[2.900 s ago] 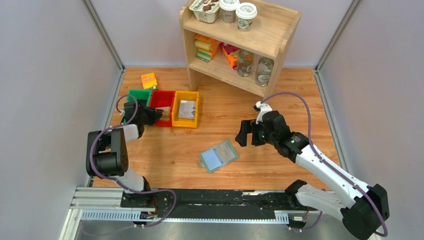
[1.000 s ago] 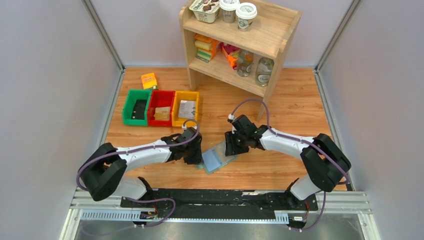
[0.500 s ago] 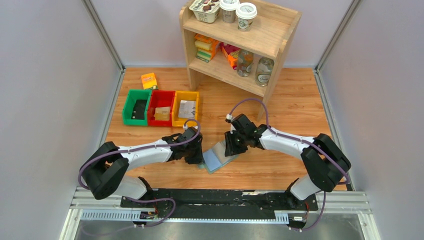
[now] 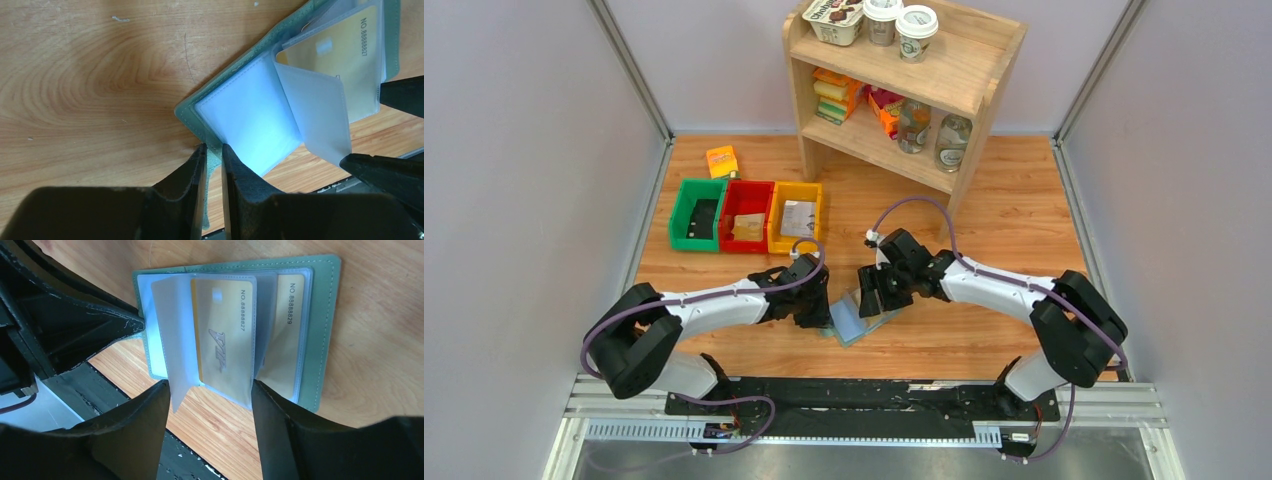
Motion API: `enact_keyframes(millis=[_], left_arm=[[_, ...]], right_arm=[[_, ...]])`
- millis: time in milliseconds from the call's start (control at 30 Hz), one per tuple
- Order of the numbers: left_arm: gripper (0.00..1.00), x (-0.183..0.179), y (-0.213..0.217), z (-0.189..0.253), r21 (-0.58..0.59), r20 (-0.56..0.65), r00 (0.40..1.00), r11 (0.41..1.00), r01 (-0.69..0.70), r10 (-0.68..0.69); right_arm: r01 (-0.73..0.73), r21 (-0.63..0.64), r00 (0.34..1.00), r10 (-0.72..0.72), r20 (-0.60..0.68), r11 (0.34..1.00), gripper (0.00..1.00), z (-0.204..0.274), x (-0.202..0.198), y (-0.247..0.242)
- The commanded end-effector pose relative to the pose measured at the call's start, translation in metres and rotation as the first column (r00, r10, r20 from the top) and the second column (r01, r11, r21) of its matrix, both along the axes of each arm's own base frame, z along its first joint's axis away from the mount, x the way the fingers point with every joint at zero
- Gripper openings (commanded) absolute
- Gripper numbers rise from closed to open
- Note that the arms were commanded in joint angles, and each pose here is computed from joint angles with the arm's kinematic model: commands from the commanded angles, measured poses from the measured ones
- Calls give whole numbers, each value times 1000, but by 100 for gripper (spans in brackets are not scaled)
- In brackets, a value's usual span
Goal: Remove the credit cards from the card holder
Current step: Remove the credit card from the card holder.
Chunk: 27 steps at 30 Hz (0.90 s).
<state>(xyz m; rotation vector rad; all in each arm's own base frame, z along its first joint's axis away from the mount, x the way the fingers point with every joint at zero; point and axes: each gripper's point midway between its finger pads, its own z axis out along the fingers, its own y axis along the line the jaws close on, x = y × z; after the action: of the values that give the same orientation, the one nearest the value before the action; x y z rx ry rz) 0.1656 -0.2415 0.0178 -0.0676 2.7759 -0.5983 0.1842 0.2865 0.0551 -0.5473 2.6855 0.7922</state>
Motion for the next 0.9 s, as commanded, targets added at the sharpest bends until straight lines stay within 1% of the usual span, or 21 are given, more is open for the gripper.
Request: enact_keyframes(millis=[0, 200, 267, 367, 500, 567, 600, 667, 733, 833, 867], left_arm=[[24, 3, -6, 2, -33, 18, 1000, 999, -18, 19], [24, 4, 3, 10, -33, 51, 998, 998, -46, 47], [24, 8, 8, 11, -21, 79, 995, 997, -68, 69], [25, 9, 9, 14, -26, 89, 993, 997, -76, 78], [25, 11, 15, 23, -20, 116, 988, 995, -96, 98], [26, 14, 16, 33, -37, 147, 983, 994, -105, 109], [26, 17, 17, 42, -58, 171, 978, 992, -111, 120], [27, 20, 15, 57, -102, 207, 969, 988, -116, 135], [28, 25, 9, 73, -161, 238, 959, 980, -116, 153], [29, 32, -6, 90, -268, 251, 950, 956, -118, 188], [30, 33, -13, 94, -307, 244, 949, 944, -118, 198]], right_arm=[[21, 44, 995, -26, 93, 999, 64, 26, 14, 6], [19, 52, 994, -24, 107, 998, 66, 30, 14, 5], [3, 68, 995, -9, 97, 998, 70, 31, 11, 8], [-14, 91, 996, 6, 89, 996, 78, 34, 8, 11], [-6, 87, 995, -3, 104, 996, 80, 35, 10, 9], [4, 76, 993, -13, 115, 997, 80, 34, 12, 7], [13, 69, 993, -21, 116, 998, 79, 32, 13, 5], [34, 54, 992, -40, 120, 998, 73, 27, 16, 2], [54, 50, 992, -59, 115, 997, 65, 23, 19, -1], [88, 44, 991, -92, 100, 995, 50, 14, 23, -7], [102, 45, 990, -106, 97, 994, 47, 12, 25, -9]])
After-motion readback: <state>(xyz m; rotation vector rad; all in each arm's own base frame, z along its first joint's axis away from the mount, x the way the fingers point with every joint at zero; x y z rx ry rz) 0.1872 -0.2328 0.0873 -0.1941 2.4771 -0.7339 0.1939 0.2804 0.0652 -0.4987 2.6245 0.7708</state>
